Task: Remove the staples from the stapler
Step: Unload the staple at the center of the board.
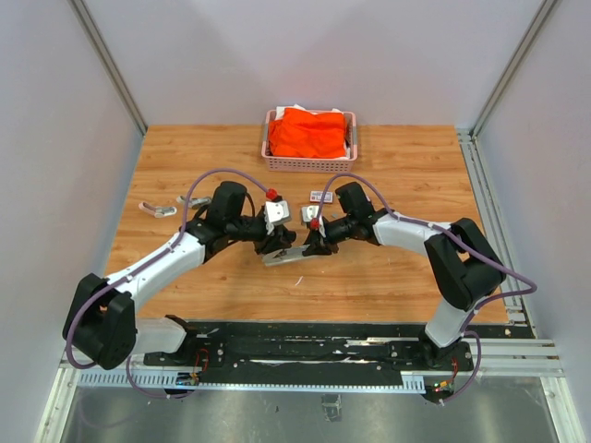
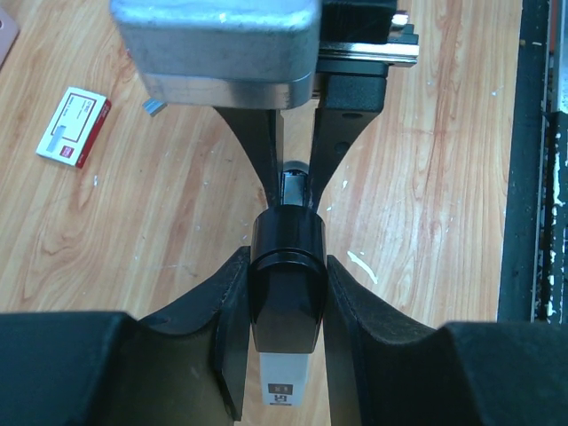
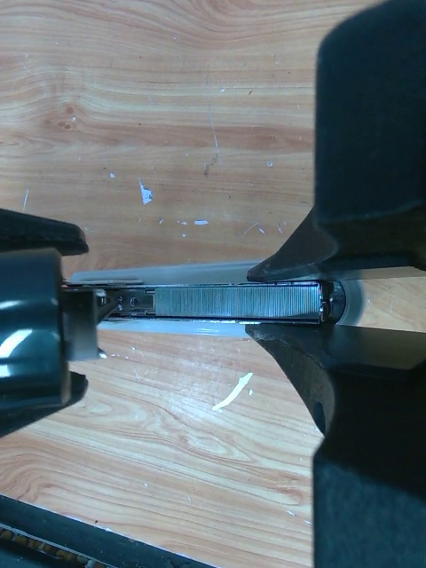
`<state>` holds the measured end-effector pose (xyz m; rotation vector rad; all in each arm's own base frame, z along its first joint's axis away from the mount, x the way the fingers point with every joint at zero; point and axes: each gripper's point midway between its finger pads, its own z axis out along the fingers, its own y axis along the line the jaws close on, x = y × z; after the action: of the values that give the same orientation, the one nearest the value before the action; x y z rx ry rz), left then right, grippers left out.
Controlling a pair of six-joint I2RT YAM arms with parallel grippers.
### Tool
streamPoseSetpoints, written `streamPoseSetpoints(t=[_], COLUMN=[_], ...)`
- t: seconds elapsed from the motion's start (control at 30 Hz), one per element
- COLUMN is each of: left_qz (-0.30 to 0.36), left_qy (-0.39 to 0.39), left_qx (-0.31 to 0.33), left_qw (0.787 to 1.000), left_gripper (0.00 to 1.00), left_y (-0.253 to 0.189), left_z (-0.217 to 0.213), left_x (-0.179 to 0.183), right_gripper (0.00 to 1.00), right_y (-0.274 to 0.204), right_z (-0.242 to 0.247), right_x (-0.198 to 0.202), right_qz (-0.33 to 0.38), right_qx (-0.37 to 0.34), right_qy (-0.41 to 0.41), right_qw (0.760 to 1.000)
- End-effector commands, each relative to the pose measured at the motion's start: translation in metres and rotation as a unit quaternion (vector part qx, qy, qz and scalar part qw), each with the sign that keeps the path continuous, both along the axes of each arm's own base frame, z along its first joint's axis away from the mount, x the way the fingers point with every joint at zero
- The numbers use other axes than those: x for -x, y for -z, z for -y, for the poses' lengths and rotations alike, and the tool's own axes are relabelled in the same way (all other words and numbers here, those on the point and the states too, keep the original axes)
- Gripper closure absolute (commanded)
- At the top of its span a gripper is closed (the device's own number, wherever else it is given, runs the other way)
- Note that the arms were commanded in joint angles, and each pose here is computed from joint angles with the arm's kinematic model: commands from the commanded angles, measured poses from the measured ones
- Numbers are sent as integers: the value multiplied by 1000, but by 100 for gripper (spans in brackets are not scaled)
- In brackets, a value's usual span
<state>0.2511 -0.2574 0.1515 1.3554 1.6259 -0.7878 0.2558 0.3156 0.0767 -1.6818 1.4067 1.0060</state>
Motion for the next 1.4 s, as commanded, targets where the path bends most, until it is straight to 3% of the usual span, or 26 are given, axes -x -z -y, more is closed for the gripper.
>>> streamPoseSetpoints(t=[0.0,0.17,0.4,0.9,1.37], left_qz=[37,45,69,105,91], left_qy=[-22,-55,-49,-82,-91], left_qx=[55,60,-11,-97,-196], left_qw=[998,996,996,986,972], left_gripper=[100,100,100,100,100], left_y=[-34,-40,-13,10,45], left_z=[-1,-25,-48,-90,-137], left_x=[-21,-36,-30,-23,-13], right_gripper=[85,86,86,90,91], right_y=[6,10,26,47,57], right_z=[0,6,11,20,22], right_x=[6,-2,-9,-20,-20], right_qz=[-11,-11,-17,-22,-35], right_qx=[11,21,50,100,115], right_qy=[-5,12,29,59,61], right_qw=[1000,1000,998,993,991])
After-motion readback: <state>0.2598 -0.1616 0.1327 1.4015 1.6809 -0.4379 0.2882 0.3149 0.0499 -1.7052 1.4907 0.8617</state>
